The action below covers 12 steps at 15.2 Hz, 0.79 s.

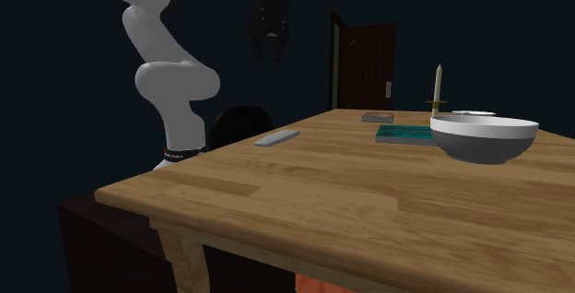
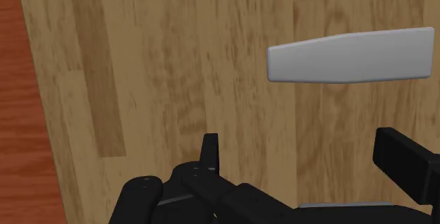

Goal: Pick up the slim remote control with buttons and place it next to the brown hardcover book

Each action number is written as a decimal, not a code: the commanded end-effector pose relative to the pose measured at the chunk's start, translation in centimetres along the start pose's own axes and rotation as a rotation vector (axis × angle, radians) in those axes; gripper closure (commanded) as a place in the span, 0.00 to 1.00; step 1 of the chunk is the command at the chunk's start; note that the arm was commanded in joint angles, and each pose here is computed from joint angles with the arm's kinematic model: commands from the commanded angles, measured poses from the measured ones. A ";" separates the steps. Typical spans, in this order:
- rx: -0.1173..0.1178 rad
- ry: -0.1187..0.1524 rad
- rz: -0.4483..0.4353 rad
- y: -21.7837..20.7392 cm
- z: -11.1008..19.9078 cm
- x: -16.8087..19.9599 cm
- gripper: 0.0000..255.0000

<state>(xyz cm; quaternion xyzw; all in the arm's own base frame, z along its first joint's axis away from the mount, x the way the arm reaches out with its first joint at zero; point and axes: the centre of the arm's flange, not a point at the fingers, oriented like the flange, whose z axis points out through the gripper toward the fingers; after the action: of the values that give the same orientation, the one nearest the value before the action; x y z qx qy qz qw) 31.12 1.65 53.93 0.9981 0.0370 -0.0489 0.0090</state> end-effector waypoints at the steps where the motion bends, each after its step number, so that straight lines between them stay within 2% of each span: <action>1: 0.000 0.000 0.000 0.0 0.0 0.0 0.00; 7: 0.031 0.020 0.550 -3.2 6.3 -3.4 0.00; 12: 0.057 0.036 1.009 -7.1 11.6 -4.5 0.00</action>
<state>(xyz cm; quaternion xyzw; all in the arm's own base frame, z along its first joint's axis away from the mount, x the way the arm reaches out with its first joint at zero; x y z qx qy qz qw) 25.29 7.45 43.85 0.9161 -0.4002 -0.0254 0.0054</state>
